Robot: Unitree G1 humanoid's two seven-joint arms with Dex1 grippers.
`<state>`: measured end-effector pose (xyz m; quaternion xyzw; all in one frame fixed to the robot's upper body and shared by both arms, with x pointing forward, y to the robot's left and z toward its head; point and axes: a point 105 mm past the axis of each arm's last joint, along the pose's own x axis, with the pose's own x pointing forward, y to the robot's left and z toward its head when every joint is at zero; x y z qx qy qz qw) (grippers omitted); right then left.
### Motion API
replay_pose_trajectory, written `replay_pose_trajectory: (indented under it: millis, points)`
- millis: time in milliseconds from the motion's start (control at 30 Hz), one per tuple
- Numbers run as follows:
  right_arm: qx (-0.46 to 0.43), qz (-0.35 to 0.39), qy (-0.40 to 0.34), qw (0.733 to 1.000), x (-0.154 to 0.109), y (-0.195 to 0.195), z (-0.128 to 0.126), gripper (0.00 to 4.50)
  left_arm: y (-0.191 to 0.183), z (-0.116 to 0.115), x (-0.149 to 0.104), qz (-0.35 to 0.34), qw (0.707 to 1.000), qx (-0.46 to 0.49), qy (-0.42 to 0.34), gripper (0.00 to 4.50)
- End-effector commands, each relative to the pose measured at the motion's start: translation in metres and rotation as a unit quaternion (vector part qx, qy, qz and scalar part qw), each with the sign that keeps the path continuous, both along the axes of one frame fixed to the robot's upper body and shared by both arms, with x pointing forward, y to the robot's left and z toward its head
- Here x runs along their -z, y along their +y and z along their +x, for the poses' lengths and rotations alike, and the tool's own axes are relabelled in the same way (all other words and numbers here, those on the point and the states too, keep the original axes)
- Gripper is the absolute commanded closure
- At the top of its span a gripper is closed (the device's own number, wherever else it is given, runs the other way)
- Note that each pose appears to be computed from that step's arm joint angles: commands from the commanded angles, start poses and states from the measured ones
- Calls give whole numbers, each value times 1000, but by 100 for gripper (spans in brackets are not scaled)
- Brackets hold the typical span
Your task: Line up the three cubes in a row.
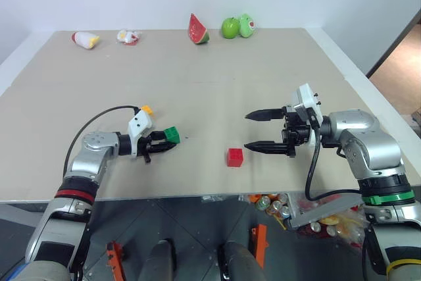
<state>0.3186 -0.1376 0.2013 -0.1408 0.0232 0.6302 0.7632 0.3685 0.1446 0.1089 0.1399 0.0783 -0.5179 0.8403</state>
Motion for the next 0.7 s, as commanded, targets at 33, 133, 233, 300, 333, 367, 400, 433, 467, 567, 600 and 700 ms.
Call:
replay_pose_trajectory:
  millis: [33, 133, 233, 300, 333, 367, 400, 433, 467, 567, 600, 700]
  points:
    - [-5, 6, -30, 1000, -15, 2, 2, 0, -4, -3, -9, -1, 1000, 14, -15, 309]
    - [0, 5, -32, 999, -15, -1, 4, 0, -9, -9, -11, 9, 999, 34, -21, 309]
    - [13, 3, -37, 999, -18, -8, 7, 0, -19, -17, -18, 12, 997, 66, -33, 309]
    - [25, 4, -40, 999, -21, -14, 10, 0, -30, -25, -24, 11, 995, 94, -41, 309]
    - [32, 3, -42, 999, -22, -18, 12, 0, -35, -29, -26, 12, 993, 109, -44, 309]
    - [39, 3, -43, 998, -24, -22, 14, 0, -41, -32, -28, 13, 991, 122, -47, 309]
    - [45, 3, -44, 998, -25, -26, 15, 0, -47, -35, -29, 13, 990, 133, -50, 309]
    - [52, 4, -43, 998, -26, -29, 16, 0, -52, -37, -31, 11, 988, 143, -51, 309]
    - [57, 5, -41, 998, -26, -33, 16, 0, -57, -39, -32, 9, 987, 152, -51, 309]
    - [69, 17, -32, 997, -26, -39, 17, 0, -67, -43, -31, 11, 984, 173, -46, 309]
    - [73, 21, -29, 997, -26, -40, 17, 0, -69, -43, -30, 13, 983, 177, -44, 309]
    - [83, 22, -24, 996, -20, -42, 17, 0, -74, -42, -25, 21, 981, 188, -38, 309]
